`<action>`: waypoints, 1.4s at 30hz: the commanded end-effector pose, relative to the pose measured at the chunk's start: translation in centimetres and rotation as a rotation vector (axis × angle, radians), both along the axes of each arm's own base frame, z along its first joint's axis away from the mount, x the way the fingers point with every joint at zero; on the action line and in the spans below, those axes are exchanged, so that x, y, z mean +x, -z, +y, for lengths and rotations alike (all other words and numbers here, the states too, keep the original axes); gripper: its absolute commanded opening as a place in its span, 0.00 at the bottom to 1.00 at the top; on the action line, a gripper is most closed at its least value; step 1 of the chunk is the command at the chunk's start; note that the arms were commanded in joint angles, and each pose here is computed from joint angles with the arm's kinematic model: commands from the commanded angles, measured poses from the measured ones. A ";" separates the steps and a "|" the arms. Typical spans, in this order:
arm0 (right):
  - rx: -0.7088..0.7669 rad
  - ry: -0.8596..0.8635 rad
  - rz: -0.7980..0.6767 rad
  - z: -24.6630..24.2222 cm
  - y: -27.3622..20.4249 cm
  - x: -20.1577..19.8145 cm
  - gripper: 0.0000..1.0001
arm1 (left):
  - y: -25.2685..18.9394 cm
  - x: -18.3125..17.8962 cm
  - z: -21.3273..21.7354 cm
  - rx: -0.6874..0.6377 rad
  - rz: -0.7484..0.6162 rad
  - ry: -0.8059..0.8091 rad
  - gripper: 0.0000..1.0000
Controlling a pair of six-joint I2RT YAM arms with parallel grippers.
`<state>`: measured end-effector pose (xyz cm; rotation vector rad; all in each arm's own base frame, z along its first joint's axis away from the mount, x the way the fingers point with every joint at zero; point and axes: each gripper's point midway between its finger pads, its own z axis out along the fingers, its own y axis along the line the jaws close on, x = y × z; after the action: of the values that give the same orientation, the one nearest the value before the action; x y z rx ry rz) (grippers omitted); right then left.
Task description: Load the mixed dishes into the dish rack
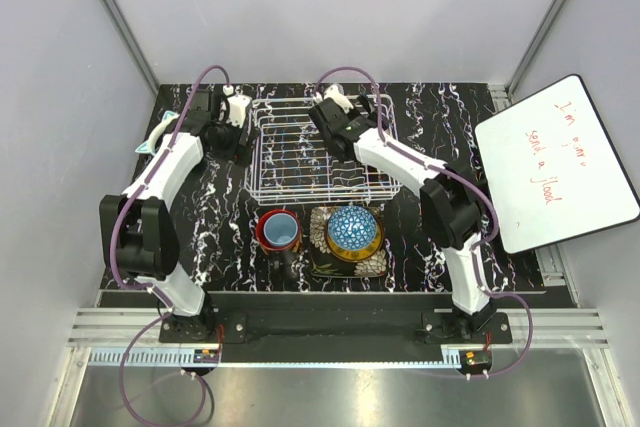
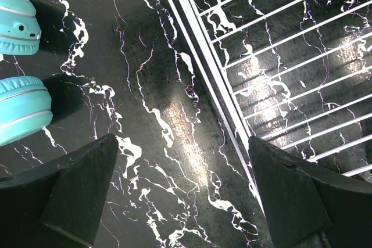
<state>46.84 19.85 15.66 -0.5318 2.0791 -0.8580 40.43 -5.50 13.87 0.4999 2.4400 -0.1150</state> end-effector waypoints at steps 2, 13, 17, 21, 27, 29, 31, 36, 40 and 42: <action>0.175 0.054 -0.065 -0.7 -8.9 -4.1 0.91 | -1.9 1.2 0.1 -0.005 -0.074 -0.009 0.99; 1.018 -0.214 0.322 2.6 -4.7 -22.3 0.80 | -1.3 1.2 0.3 -0.004 -0.063 -0.021 0.99; 1.058 -0.234 0.420 3.0 -2.4 -24.6 0.72 | -1.2 1.2 0.1 -0.009 -0.059 -0.020 0.98; 1.046 -0.224 0.434 3.0 -0.1 -24.5 0.69 | -1.6 1.5 0.0 -0.013 -0.070 -0.024 0.99; 1.033 -0.212 0.473 3.5 3.3 -24.4 0.69 | -2.0 1.6 0.1 -0.004 -0.081 -0.022 0.99; 1.034 -0.205 0.464 3.5 4.0 -24.2 0.68 | -2.0 1.6 0.2 0.000 -0.082 -0.028 0.99; 1.044 -0.204 0.461 3.6 4.4 -24.2 0.68 | -2.1 1.6 0.1 -0.006 -0.080 -0.031 0.99; 1.027 -0.175 0.446 3.5 6.4 -23.4 0.66 | -2.2 1.8 0.0 -0.015 -0.076 -0.039 0.99; 1.028 -0.103 0.449 2.5 8.4 -22.6 0.61 | -2.4 1.9 -0.1 -0.021 -0.076 -0.043 0.99; 1.046 -0.097 0.449 2.4 8.6 -22.2 0.61 | -2.3 1.9 0.0 -0.023 -0.072 -0.048 0.99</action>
<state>22.85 22.09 6.98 -0.3109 2.5494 0.4627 40.76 -5.47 14.25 0.4593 2.4358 -0.1150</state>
